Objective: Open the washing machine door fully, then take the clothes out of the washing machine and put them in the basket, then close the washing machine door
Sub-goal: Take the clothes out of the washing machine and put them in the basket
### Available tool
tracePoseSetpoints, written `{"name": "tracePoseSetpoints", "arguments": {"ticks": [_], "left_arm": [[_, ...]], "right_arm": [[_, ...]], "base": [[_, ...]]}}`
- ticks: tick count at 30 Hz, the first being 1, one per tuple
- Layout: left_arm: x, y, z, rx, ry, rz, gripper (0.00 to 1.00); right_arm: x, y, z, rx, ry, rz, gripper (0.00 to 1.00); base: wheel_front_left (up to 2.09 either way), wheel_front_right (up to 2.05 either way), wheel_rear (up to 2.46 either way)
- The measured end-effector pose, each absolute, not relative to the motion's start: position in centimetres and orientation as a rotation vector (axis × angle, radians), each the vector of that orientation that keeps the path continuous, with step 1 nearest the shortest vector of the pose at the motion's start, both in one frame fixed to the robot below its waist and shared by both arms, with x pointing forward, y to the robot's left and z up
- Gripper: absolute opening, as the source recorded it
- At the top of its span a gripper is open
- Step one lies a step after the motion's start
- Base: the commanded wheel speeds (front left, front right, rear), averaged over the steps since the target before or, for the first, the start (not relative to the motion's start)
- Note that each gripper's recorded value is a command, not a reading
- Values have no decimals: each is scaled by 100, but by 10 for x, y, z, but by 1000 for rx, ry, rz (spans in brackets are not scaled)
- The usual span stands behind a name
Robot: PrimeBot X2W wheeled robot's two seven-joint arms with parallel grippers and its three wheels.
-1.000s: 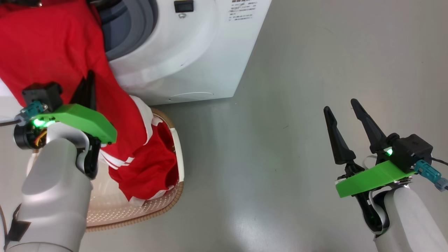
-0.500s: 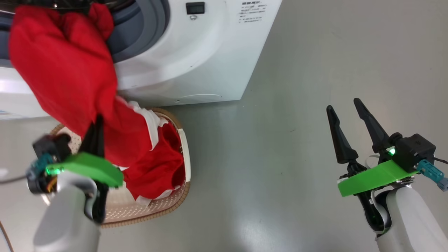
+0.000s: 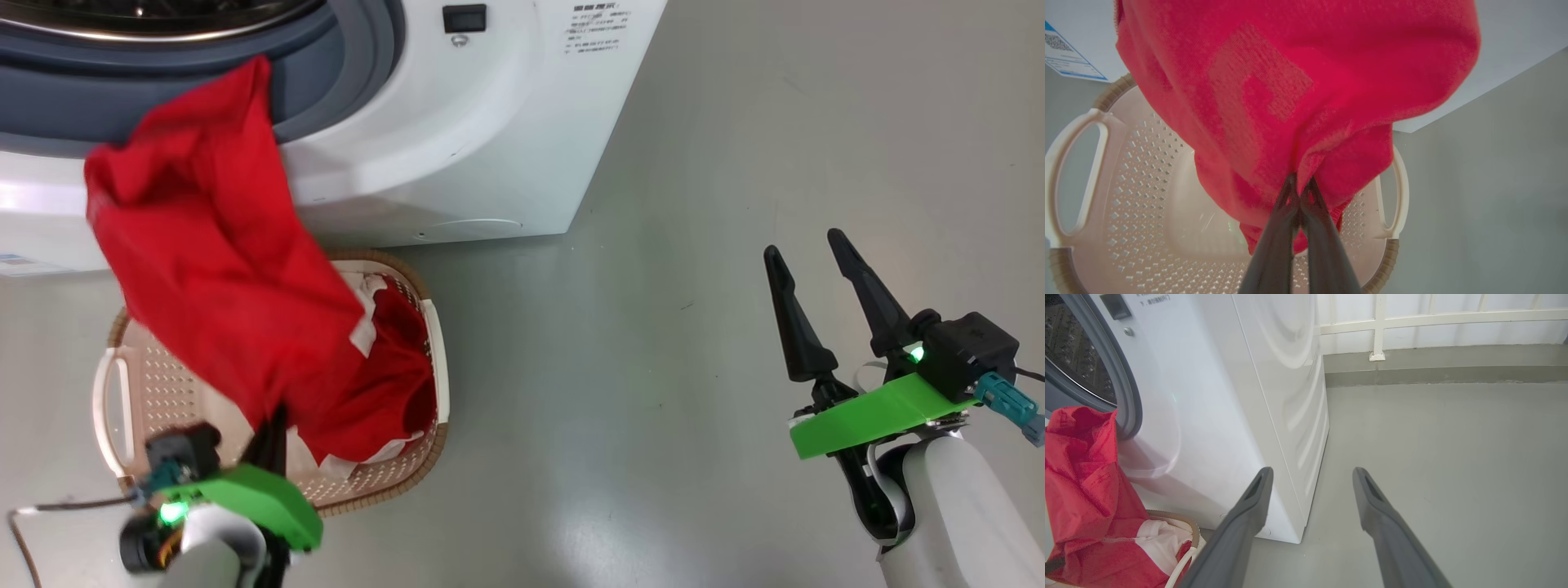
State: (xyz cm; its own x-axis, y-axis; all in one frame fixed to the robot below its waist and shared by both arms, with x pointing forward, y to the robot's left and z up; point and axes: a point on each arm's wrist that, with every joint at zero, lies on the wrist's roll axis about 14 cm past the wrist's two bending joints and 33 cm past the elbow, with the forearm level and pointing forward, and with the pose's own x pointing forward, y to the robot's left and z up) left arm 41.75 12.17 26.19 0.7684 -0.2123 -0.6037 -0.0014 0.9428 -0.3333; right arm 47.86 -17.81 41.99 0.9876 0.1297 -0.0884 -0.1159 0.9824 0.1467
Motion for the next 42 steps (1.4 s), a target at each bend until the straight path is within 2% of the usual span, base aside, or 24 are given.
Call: {"name": "tracePoseSetpoints", "arguments": {"ticks": [7, 18, 28, 36, 42], "left_arm": [[385, 120, 235, -321, 832, -108, 0], [395, 113, 227, -305, 898, -134, 0], [360, 82, 198, -321, 1183, -228, 0], [399, 100, 194, -293, 1088, -193, 0], [403, 99, 186, -282, 1099, -195, 0]], "right_arm": [[478, -180, 419, 139, 101, 121, 100], [477, -180, 413, 138, 116, 121, 100], [477, -183, 403, 131, 140, 114, 100], [477, -191, 394, 121, 158, 93, 100], [480, -193, 390, 118, 163, 88, 100]], "base": [[0, 0, 0], [0, 0, 0], [0, 0, 0], [0, 0, 0], [0, 0, 0]]}}
